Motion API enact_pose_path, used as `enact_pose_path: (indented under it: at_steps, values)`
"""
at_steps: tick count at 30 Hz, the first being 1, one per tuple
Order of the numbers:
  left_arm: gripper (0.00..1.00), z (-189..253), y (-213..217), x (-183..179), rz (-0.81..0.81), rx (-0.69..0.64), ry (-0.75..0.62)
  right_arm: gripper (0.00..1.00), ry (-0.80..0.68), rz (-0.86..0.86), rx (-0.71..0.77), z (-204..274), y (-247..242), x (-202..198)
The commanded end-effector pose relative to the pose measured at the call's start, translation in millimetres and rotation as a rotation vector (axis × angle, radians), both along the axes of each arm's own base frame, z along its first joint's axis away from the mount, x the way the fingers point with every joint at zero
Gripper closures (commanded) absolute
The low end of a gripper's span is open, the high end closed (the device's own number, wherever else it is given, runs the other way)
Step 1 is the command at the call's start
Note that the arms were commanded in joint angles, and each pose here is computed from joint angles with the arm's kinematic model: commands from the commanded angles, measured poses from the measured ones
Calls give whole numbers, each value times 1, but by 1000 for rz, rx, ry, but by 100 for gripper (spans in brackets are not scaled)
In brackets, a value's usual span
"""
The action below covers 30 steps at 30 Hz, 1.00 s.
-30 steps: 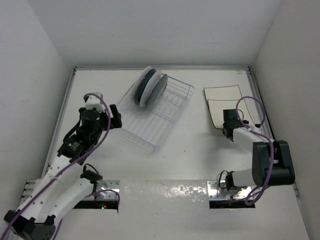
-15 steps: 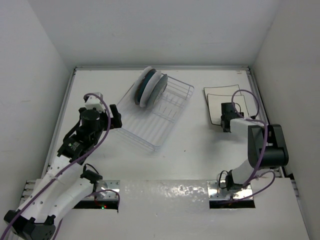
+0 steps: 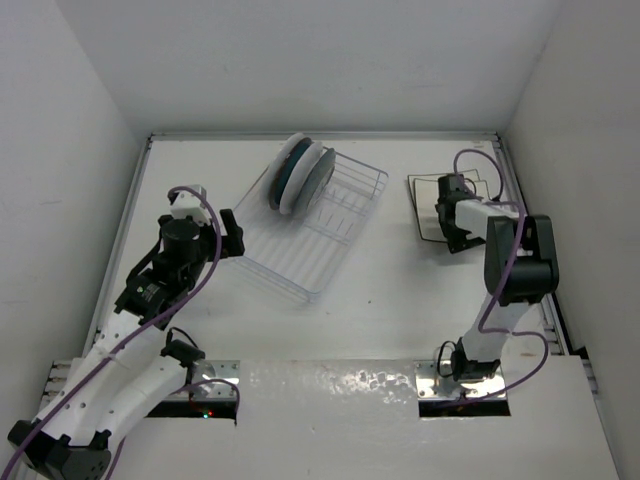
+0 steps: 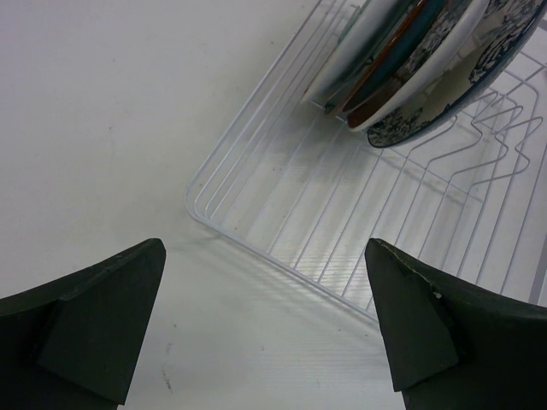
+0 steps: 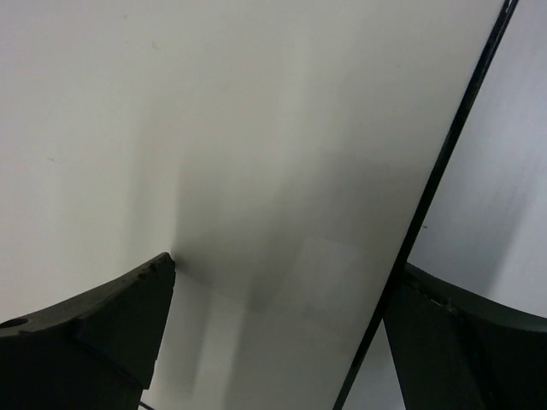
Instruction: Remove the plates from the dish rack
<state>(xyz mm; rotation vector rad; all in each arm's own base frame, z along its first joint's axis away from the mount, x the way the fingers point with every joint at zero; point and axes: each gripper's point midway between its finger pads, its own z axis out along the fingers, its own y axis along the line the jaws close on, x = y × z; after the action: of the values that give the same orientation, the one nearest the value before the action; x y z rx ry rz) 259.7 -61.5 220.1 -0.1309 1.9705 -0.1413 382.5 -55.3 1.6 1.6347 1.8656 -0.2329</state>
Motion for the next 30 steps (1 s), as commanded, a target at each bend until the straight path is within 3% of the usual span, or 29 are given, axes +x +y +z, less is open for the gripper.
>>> enact_pose_path:
  at_steps: [1,11,30]
  values:
    - [0,11,-2,5,-9,-19,-49,3,175,74,-7,-8,-10,-10]
    - [0,12,-2,5,-8,-18,-51,1,310,210,26,-21,-17,4]
    - [0,11,-1,6,-6,-14,-47,1,233,60,215,-35,21,-15]
